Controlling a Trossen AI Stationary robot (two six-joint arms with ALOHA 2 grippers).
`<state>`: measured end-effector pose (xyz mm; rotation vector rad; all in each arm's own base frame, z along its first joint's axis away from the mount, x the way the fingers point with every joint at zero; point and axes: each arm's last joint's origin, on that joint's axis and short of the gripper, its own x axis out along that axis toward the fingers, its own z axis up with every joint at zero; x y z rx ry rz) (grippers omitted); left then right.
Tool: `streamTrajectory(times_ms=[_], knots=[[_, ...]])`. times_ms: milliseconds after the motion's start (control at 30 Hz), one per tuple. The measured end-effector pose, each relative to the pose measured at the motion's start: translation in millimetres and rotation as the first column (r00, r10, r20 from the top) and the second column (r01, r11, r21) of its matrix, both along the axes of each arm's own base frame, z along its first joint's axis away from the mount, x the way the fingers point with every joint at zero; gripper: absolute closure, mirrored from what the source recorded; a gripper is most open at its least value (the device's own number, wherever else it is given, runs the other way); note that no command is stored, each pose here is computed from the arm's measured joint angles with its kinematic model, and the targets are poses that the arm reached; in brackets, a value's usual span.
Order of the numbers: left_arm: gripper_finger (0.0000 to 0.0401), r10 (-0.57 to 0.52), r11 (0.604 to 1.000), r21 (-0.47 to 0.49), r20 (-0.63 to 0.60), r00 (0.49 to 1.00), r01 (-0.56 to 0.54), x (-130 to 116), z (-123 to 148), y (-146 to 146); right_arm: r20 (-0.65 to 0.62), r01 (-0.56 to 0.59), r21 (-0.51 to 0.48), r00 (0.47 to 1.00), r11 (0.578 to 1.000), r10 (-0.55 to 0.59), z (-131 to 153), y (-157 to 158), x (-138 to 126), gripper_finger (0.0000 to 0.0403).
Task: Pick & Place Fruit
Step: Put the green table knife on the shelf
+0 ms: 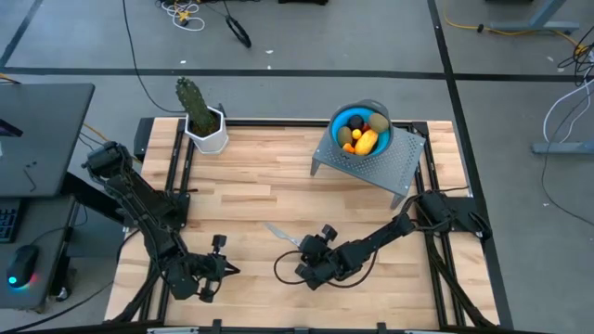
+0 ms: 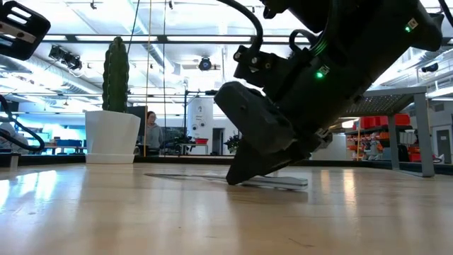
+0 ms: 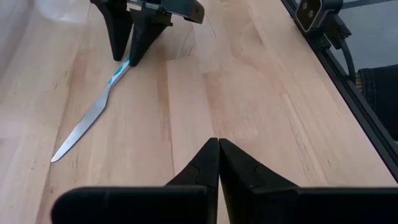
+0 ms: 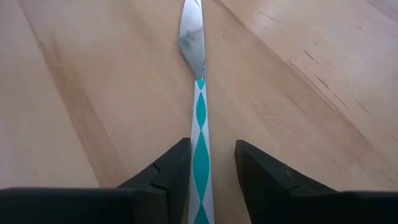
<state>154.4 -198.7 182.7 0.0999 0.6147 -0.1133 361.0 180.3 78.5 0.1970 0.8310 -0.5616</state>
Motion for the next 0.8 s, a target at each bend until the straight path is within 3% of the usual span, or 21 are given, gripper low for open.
streamTrajectory(times_ms=[367, 533, 633, 800], knots=[[0.0386, 0.002, 1.0, 0.001, 0.002, 1.0, -0.002, 0.1, 0.1, 0.0, -0.029, -0.066, -0.052, 0.997, 0.996, 0.065, 0.0, 4.3, -2.7, 0.036], [0.0384, 0.002, 1.0, 0.002, 0.002, 1.0, -0.002, 0.0, 0.1, 0.1, -0.005, -0.077, -0.088, 0.997, 0.993, 0.076, 12.7, 6.9, -2.0, 0.0364], [0.0384, 0.002, 1.0, 0.002, 0.002, 1.0, -0.002, 0.1, 0.1, 0.0, -0.016, -0.1, -0.127, 0.995, 0.987, 0.098, 29.3, 8.4, -6.9, 0.0364], [0.0383, 0.001, 1.0, 0.0, 0.003, 1.0, -0.001, 0.0, 0.1, -0.2, 0.075, -0.077, -0.12, 0.993, 0.99, 0.086, 64.6, 9.3, -7.9, 0.0365]])
